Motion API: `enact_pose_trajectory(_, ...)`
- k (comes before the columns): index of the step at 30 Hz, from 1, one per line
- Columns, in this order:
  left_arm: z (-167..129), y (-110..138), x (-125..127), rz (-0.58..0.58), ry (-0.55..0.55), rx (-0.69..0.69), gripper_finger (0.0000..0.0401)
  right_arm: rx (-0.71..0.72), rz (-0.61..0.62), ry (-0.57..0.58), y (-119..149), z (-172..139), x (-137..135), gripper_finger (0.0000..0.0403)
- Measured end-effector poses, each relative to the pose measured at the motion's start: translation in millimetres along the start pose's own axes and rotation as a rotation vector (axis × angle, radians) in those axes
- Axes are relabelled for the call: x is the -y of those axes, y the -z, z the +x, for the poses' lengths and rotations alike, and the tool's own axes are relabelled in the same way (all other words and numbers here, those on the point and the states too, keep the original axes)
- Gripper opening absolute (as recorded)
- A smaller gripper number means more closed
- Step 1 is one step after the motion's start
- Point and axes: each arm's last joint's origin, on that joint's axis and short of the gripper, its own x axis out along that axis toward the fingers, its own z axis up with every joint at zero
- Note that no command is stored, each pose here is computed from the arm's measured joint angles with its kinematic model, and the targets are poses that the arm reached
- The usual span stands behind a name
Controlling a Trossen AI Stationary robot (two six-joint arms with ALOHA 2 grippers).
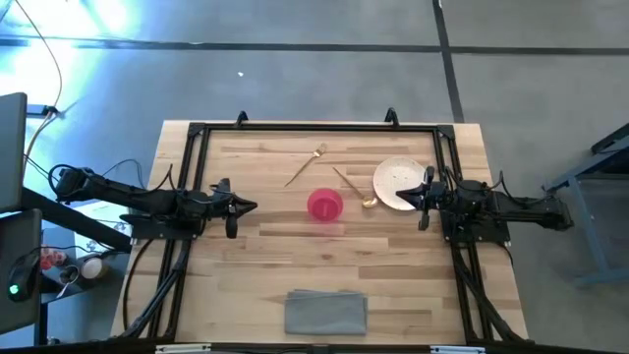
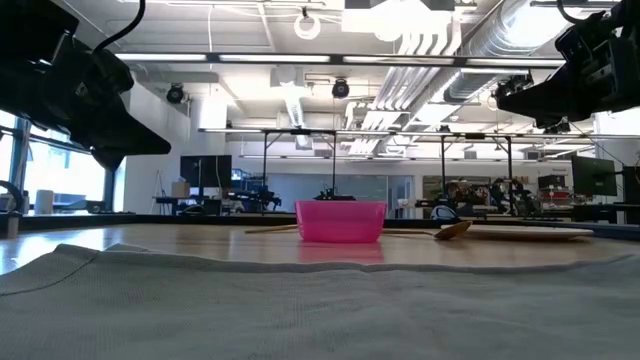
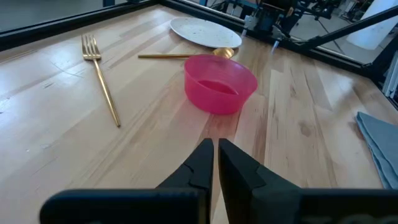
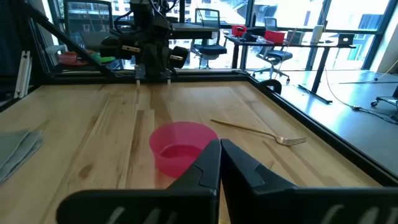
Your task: Set table place
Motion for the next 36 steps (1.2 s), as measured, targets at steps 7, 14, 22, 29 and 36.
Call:
enact_pose_trajectory(7, 0.0, 0.0, 0.0, 0.0, -0.001, 0.0, 0.0014, 0.0, -0.001, 0.0, 0.1, 0.0, 0.0, 0.0)
enact_pose_trajectory(14, 0.0, 0.0, 0.0, 0.0, 0.0, 0.0, 0.0014, -0.001, 0.0, 0.0, 0.2, 0.0, 0.0, 0.0)
enact_pose_trajectory(22, 0.0, -1.1, 0.9, -0.113, 0.021, 0.005, 0.0014, 0.0, 0.0, 0.0, 0.1, 0.0, 0.0, 0.0)
enact_pose_trajectory(29, 0.1, -0.6, 0.0, -0.311, -0.005, 0.009, 0.0014, -0.001, -0.001, 0.0, 0.2, 0.0, 0.0, 0.0)
enact_pose_trajectory(36, -0.2, -7.8, 1.1, -0.416, -0.007, 0.095, 0.0014, 0.0, 0.0, 0.0, 0.1, 0.0, 0.0, 0.0)
